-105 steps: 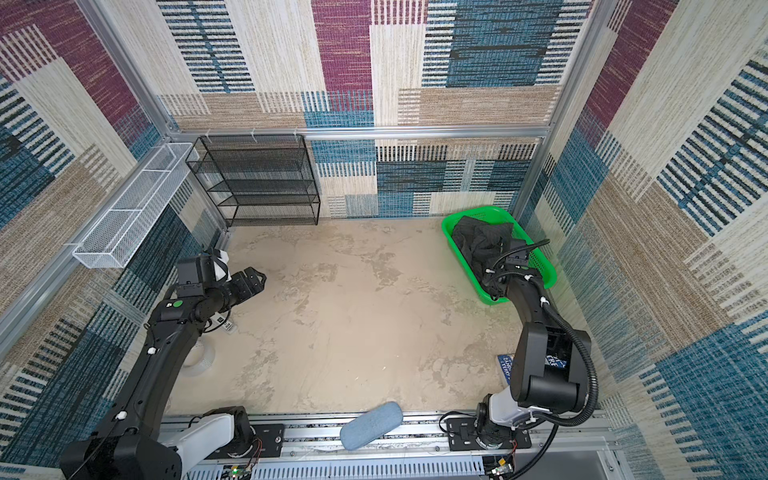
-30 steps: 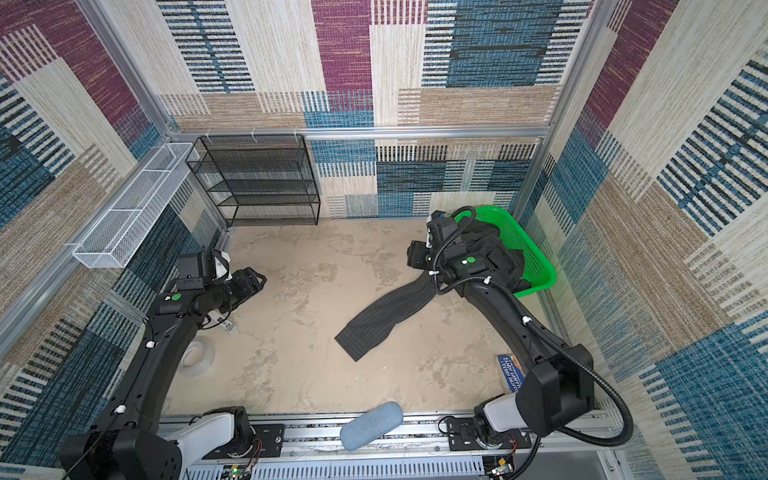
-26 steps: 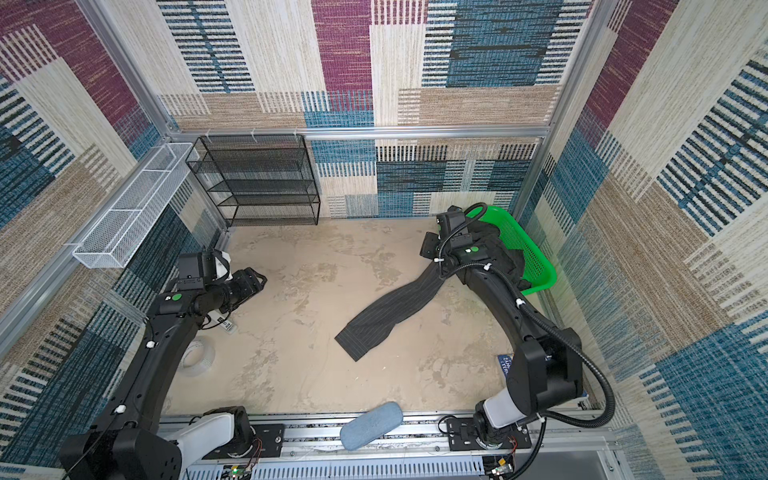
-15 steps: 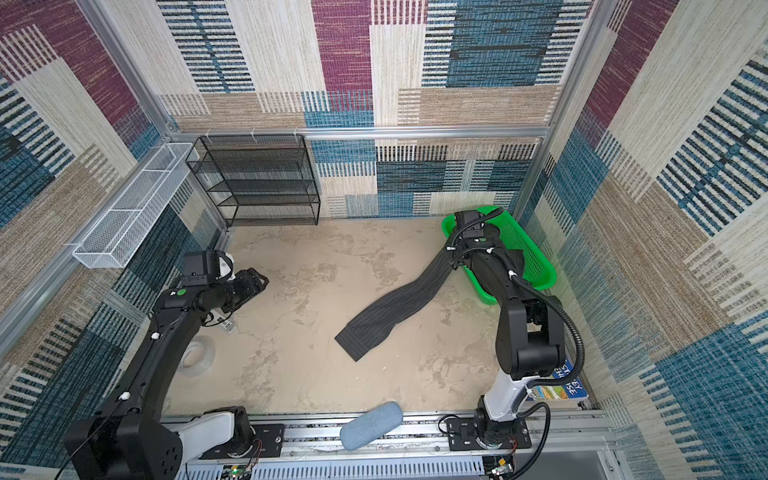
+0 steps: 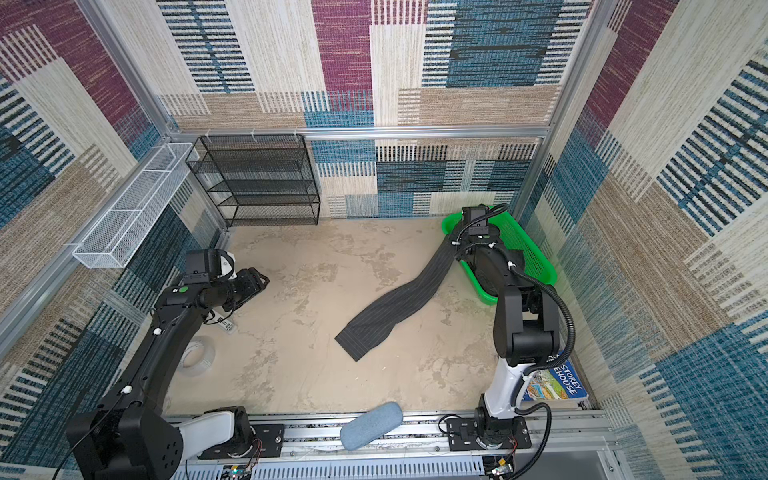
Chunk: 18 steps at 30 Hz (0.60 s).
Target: Fold and stack the long sleeve shirts
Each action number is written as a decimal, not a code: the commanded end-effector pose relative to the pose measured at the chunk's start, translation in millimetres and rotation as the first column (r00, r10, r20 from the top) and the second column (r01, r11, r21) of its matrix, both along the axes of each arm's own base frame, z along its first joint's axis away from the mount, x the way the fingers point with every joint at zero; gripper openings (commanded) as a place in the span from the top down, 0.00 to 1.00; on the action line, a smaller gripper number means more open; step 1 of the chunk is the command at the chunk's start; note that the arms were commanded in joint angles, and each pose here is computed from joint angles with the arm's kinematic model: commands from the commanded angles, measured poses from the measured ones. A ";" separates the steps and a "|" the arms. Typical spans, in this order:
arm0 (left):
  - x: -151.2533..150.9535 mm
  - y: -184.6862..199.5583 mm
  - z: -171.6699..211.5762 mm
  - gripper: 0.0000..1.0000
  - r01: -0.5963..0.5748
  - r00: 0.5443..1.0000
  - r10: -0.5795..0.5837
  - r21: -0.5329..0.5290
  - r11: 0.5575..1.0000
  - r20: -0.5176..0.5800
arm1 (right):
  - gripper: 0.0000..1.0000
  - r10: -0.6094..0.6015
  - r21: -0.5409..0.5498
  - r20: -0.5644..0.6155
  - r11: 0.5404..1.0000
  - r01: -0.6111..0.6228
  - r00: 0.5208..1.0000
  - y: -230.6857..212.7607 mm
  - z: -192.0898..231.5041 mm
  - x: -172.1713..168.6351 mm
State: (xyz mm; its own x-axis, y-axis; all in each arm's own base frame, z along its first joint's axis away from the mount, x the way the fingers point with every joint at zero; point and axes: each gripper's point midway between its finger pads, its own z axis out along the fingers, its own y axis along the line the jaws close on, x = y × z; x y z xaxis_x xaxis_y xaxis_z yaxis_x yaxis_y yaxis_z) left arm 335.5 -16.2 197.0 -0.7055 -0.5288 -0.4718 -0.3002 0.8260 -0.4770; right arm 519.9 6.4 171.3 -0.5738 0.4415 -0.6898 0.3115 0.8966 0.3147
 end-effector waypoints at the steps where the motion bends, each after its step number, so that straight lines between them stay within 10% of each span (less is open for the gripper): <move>1: -0.3 -0.9 8.3 0.34 0.012 0.999 -0.012 0.003 1.000 0.031 | 0.89 0.117 0.010 0.128 0.993 -0.119 0.985 17.8 36.7 12.2; 18: -9.4 -4.7 27.9 0.38 0.003 0.995 0.000 -0.026 1.000 0.099 | 1.00 0.598 -0.035 0.268 0.790 -0.613 0.755 182.8 157.0 -109.4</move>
